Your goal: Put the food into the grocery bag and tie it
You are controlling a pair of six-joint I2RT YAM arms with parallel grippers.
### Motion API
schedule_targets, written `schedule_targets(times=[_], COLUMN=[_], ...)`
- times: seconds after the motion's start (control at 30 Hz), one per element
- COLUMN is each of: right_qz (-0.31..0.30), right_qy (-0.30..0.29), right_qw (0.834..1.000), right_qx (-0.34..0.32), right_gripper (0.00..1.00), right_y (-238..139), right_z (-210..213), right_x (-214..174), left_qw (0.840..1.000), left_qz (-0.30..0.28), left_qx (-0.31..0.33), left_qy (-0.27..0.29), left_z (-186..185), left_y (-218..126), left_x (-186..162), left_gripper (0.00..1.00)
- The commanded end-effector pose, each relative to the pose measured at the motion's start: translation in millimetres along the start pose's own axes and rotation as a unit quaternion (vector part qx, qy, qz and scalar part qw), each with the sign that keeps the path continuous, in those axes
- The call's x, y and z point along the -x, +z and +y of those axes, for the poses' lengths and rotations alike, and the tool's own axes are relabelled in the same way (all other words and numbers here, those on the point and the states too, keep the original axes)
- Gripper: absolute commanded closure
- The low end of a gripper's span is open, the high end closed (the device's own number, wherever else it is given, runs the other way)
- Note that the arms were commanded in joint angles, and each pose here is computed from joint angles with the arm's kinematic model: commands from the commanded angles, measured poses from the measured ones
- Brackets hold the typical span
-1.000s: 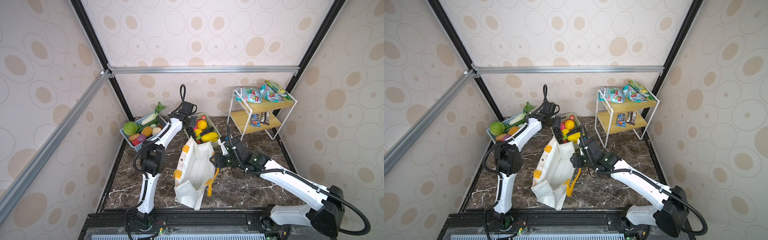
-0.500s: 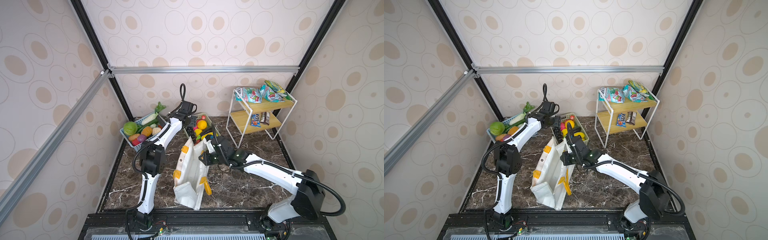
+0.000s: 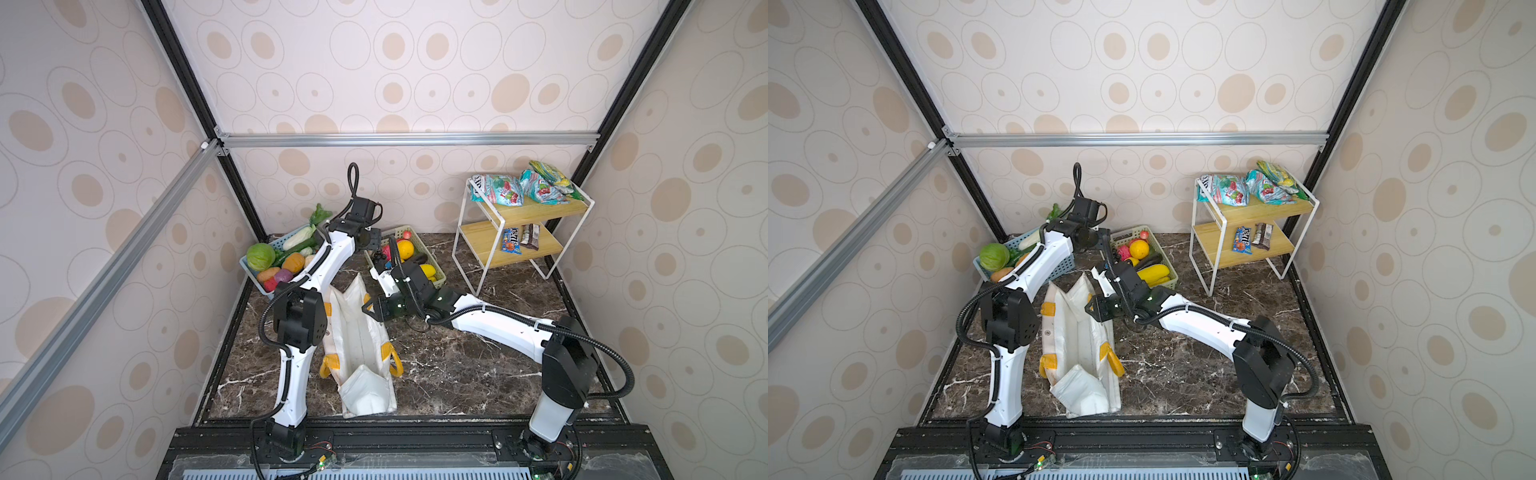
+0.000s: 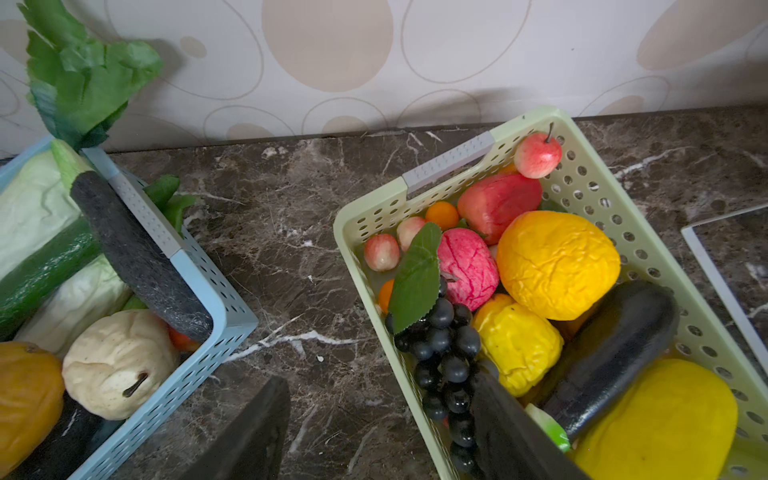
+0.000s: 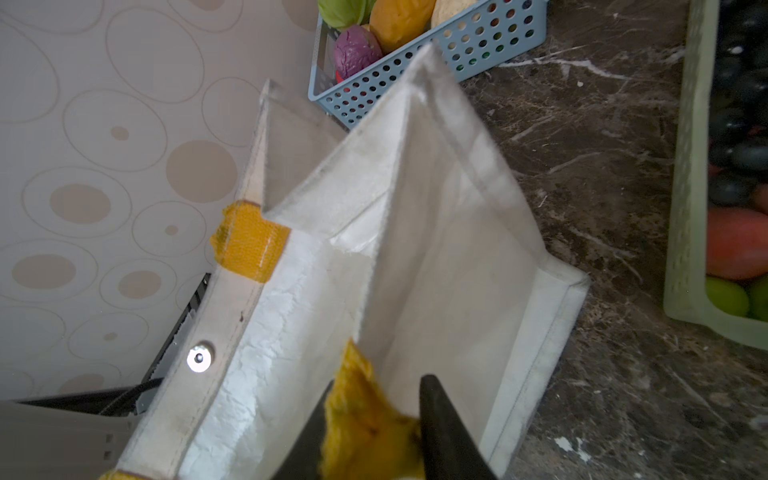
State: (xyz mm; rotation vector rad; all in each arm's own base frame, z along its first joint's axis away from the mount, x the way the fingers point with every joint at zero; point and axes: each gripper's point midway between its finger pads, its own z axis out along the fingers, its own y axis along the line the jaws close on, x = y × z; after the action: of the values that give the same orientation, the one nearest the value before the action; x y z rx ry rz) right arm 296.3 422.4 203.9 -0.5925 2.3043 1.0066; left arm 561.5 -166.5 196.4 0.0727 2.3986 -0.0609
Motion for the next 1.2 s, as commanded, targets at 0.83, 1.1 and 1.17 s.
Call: schedule_targets(times=[0.83,1.1,1.17], right_qz=[-0.072,-0.069,-0.067], right_qy=[0.102,0.119,0.120], right_qw=[0.971,0.964,0.963], right_qx=[-0.204,-0.228,-0.230], right_gripper=[0.33,0.33,0.33], right_y=[-131.9,-131.5,-131.3], right_z=[-132.6,-152.8,-154.9], right_x=[-14.5,-21.7,-23.8], left_qw=[0.998,0.999,0.999], left_qz=[0.043,0.009,-0.006], left_qx=[-0.036,-0.026,-0.038], left_qy=[0.015,0.018,0.020], left_z=[-54.1,-65.2,-73.1], left_y=[44.4,35.9,33.5], left_x=[-35.6,-23.1,-15.8], left_gripper=[0.35,0.35,0.34])
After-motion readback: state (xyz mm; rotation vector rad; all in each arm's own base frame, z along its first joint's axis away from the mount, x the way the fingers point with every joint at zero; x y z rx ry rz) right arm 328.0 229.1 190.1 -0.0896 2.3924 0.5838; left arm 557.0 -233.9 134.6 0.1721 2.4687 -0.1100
